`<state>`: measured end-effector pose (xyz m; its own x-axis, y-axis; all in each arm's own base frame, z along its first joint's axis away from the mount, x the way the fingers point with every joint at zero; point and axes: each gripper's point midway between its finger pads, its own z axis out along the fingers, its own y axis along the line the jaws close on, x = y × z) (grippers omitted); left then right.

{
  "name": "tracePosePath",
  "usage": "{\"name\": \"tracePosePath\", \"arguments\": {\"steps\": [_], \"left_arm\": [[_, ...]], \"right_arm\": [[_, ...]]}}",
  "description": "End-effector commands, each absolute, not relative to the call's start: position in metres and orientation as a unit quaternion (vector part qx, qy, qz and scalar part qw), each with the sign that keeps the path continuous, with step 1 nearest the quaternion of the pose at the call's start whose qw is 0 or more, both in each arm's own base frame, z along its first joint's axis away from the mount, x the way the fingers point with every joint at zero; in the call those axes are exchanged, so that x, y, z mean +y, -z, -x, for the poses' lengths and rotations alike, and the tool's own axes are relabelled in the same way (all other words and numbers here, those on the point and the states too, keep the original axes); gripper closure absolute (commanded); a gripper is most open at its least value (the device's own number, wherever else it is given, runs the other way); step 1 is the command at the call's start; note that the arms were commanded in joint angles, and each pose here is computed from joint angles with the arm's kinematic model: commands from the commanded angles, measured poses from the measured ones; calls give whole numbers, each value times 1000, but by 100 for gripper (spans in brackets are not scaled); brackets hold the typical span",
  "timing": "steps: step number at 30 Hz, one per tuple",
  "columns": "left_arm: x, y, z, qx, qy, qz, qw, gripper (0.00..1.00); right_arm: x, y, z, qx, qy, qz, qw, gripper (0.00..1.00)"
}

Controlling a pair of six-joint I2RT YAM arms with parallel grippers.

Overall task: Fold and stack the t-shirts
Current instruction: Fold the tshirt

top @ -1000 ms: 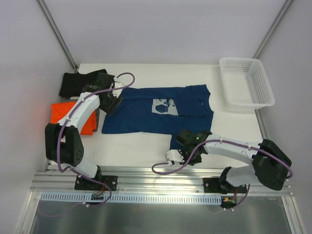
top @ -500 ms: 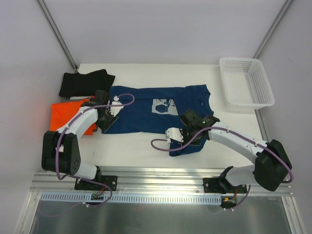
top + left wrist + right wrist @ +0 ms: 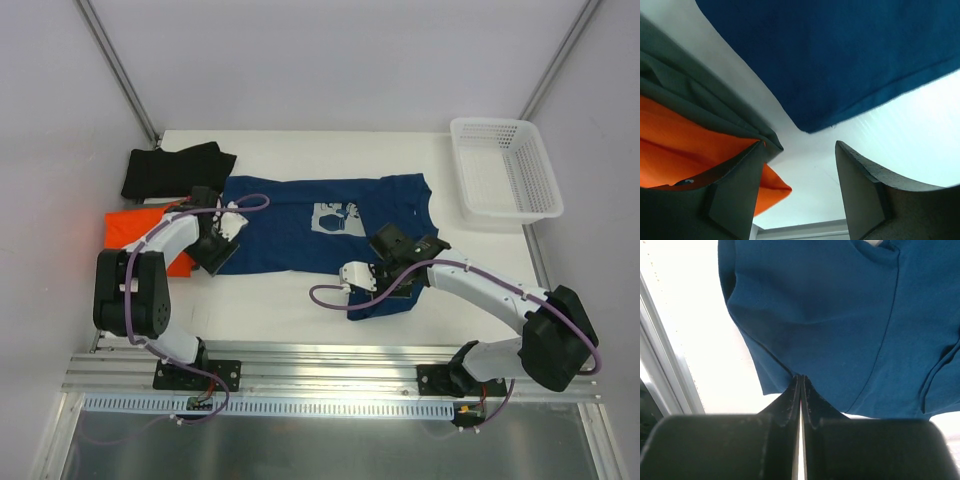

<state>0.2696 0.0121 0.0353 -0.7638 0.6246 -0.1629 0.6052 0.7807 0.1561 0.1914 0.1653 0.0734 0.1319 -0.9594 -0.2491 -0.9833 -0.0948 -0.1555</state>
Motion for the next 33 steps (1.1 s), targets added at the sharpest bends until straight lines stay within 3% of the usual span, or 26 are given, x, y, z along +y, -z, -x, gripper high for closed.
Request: {"name": "tracePosePath", "arguments": {"steps": [1,8,24,28,32,33], "left_arm": [[2,-44,-290,946,-15,-299,121,41],[-8,-34,-296,955,26,-282,90,45],[-22,-33,-257,969,79,-227,62,49],[-25,-35,-260,970,86,-221,61,61],[-25,-38,-263,970,86,-221,61,100],[-25,-39,-263,969,86,-222,62,100]], "right_arm": [[167,-83,-197,654,-38,741,148,99],[164,-83,-199,659,-35,737,146,99],[164,-82,-203,663,-38,732,153,99],[162,-83,-203,664,-36,731,155,100],[156,-86,-206,675,-32,720,158,99],[155,-87,-207,678,-31,717,160,99]]}}
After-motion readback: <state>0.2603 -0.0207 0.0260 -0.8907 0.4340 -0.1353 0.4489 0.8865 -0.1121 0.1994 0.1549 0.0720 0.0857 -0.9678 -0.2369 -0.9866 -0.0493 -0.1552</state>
